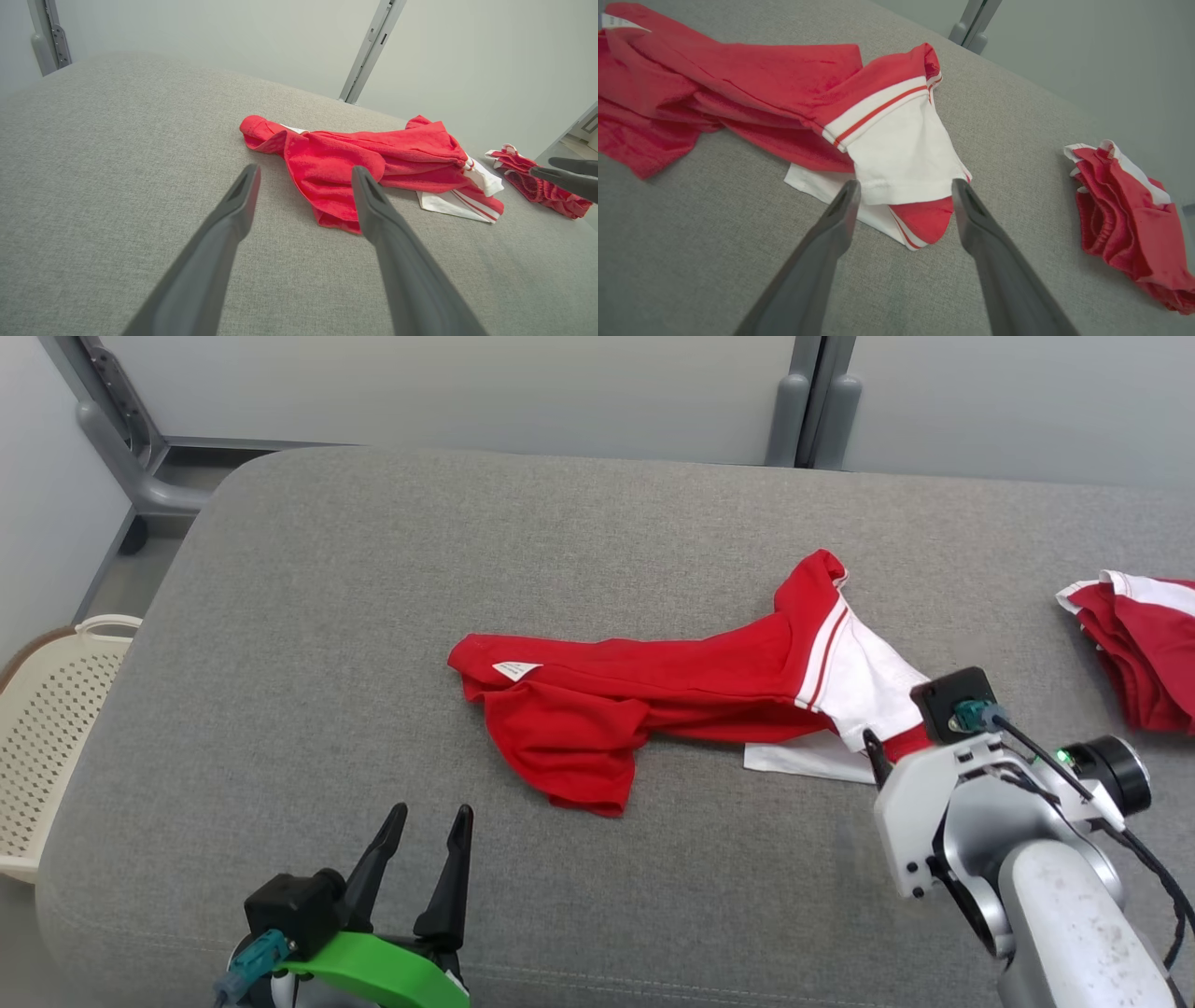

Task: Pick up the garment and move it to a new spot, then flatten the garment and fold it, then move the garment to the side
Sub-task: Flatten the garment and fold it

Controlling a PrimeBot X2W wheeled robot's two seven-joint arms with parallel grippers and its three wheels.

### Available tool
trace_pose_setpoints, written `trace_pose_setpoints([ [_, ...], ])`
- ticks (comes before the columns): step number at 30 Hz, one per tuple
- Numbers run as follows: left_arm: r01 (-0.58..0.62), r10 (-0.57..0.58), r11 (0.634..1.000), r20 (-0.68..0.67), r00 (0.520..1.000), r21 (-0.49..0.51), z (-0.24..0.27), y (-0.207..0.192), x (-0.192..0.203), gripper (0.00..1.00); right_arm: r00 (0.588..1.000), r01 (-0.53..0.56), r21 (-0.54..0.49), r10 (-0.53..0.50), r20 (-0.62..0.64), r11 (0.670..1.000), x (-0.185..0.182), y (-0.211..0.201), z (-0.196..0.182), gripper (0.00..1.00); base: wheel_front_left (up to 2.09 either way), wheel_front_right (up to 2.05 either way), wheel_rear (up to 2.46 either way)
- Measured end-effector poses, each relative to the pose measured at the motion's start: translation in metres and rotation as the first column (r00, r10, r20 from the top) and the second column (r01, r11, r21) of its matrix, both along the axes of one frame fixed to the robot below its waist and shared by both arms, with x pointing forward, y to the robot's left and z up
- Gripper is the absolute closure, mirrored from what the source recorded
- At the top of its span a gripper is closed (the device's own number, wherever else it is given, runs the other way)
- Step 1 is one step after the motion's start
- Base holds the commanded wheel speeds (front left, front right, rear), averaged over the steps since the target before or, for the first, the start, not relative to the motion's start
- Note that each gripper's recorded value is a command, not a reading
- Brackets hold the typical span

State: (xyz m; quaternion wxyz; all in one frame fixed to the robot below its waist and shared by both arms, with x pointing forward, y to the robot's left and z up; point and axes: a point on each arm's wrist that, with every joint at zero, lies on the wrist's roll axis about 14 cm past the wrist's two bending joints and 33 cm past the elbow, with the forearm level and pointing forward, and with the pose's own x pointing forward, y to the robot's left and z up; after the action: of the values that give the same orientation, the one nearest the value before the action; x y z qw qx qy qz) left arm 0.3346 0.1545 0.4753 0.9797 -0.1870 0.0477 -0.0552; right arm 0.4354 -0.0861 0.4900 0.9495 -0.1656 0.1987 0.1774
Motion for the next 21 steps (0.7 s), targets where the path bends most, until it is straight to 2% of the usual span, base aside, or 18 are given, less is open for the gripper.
trace_pose_setpoints([
  [6, 0.004, -0.004, 1.0, -0.005, 1.0, -0.005, -0.002, -0.001, -0.001, 0.0, 0.999, 0.012, -0.02, -0.013, -0.029, 1.0, -0.018, -0.007, -0.009, 0.0, 0.0, 0.0, 0.0],
  [21, -0.041, 0.041, 0.999, -0.041, 0.998, -0.005, -0.012, 0.012, -0.002, 0.0, 0.999, 0.003, -0.051, -0.005, -0.053, 0.999, 0.002, 0.01, -0.037, 0.0, 0.0, 0.0, 0.0],
])
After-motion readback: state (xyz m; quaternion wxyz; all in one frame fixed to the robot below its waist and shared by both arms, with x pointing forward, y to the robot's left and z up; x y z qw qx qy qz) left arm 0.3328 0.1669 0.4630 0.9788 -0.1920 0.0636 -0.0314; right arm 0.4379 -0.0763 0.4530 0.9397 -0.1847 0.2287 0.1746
